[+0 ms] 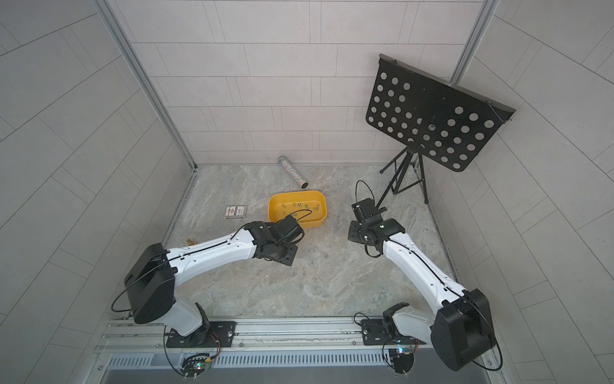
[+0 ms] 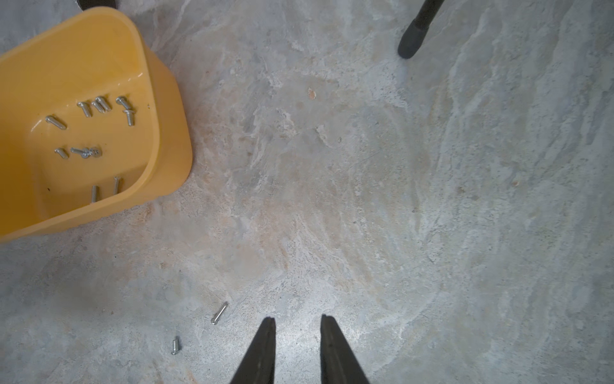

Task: Put the screws on the desktop into the storage box
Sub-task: Pick up the screw from the center of the board.

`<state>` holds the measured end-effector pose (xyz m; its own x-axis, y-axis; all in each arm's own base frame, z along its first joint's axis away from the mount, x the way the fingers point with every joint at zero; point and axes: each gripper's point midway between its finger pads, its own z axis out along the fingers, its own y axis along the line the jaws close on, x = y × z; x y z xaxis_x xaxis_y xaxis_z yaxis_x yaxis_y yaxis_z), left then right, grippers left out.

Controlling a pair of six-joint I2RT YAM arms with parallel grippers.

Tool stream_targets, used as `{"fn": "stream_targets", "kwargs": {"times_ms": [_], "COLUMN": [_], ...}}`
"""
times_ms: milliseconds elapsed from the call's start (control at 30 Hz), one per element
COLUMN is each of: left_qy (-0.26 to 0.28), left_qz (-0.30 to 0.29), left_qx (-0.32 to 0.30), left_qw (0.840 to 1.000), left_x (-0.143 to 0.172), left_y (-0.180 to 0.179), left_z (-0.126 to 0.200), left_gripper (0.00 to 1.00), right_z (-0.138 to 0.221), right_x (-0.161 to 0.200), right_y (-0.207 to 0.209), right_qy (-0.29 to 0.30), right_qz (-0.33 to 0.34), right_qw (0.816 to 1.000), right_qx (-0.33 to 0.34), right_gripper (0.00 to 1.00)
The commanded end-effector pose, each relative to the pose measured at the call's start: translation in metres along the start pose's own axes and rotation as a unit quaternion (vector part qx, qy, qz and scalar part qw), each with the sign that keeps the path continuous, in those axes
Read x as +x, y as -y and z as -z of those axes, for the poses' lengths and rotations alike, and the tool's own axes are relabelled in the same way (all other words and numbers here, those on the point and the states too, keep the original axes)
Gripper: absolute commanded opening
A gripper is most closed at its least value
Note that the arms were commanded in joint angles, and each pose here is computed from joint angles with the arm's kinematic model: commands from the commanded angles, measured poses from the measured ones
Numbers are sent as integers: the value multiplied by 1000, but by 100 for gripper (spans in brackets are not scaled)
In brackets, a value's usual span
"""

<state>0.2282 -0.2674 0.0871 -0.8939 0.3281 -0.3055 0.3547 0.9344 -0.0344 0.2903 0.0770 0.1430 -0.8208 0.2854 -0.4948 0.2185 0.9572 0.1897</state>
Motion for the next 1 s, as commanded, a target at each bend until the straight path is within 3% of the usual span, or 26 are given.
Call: {"fn": "stream_targets", "kwargs": {"times_ms": [0, 967], "left_qy": [14, -24], "left_qz": [0, -41], "left_qx": [-3, -24], "left_qw": [1000, 999], "left_x": [-11, -10], "left_y": [17, 68], "left_z": [-2, -51], "left_gripper": [59, 58], "right_z": [3, 14], "right_x": [0, -12], "right_y": [8, 33], "right_qy": [3, 23], "right_qz": [-1, -25], "right_qw": [1000, 999], "right_qx": [4, 14], "right_gripper": [28, 28]}}
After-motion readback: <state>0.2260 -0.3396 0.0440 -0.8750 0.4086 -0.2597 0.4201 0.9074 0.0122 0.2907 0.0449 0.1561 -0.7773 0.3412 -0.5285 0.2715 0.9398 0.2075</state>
